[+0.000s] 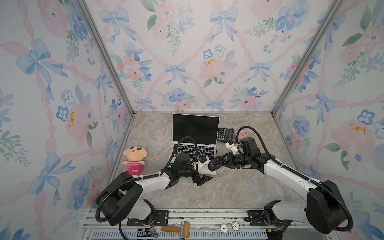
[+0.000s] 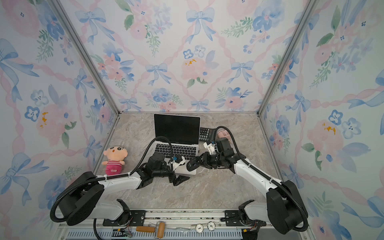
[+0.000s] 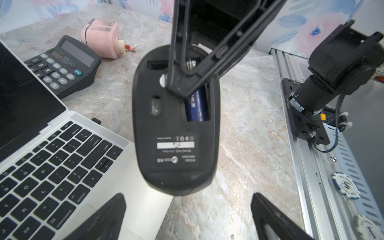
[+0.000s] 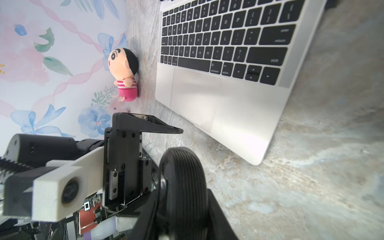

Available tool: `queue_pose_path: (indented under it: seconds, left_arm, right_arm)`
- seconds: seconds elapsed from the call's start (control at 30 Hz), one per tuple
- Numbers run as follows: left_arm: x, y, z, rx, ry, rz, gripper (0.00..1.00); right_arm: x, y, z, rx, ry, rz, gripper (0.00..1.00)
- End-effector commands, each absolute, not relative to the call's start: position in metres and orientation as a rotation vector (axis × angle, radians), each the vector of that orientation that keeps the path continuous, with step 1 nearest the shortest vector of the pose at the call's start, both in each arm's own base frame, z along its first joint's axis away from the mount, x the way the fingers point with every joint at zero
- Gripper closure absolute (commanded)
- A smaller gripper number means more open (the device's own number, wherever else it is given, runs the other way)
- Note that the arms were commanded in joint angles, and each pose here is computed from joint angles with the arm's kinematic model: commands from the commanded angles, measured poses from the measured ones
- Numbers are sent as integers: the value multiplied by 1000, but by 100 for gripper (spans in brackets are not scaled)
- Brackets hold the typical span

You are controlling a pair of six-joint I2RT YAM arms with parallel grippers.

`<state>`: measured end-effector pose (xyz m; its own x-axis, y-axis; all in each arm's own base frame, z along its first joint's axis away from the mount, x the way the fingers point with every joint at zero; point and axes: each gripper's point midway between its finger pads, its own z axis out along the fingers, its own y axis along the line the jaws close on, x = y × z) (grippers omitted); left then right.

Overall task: Insert the wireless mouse receiver into the laptop
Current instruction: Pick up the mouse from the center of the board.

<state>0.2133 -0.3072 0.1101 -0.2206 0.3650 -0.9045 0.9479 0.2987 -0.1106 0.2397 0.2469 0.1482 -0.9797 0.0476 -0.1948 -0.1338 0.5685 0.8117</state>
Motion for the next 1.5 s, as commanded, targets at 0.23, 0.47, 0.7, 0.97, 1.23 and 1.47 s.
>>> queue_pose_path:
  seconds: [0.23, 0.47, 0.7, 0.97, 1.23, 1.47]
  left_arm:
    - [220, -325, 136, 1159, 1620, -966, 12]
    - [225, -328, 139, 1138, 1623, -960, 12]
    - [225, -331, 141, 1132, 1623, -963, 15]
    - [223, -334, 143, 1147, 1610, -974, 21]
    - [223, -335, 142, 1144, 1614, -979, 27]
    - [222, -337, 145, 1148, 1608, -996, 49]
  right_arm:
    - [222, 253, 160, -190, 2626, 1463, 80]
    - [224, 257, 162, -192, 2614, 1483, 79]
    - [220, 263, 158, -190, 2629, 1497, 77]
    - [220, 267, 160, -187, 2624, 1504, 77]
    - [223, 269, 160, -172, 2618, 1509, 77]
    - [223, 271, 159, -167, 2622, 1503, 69]
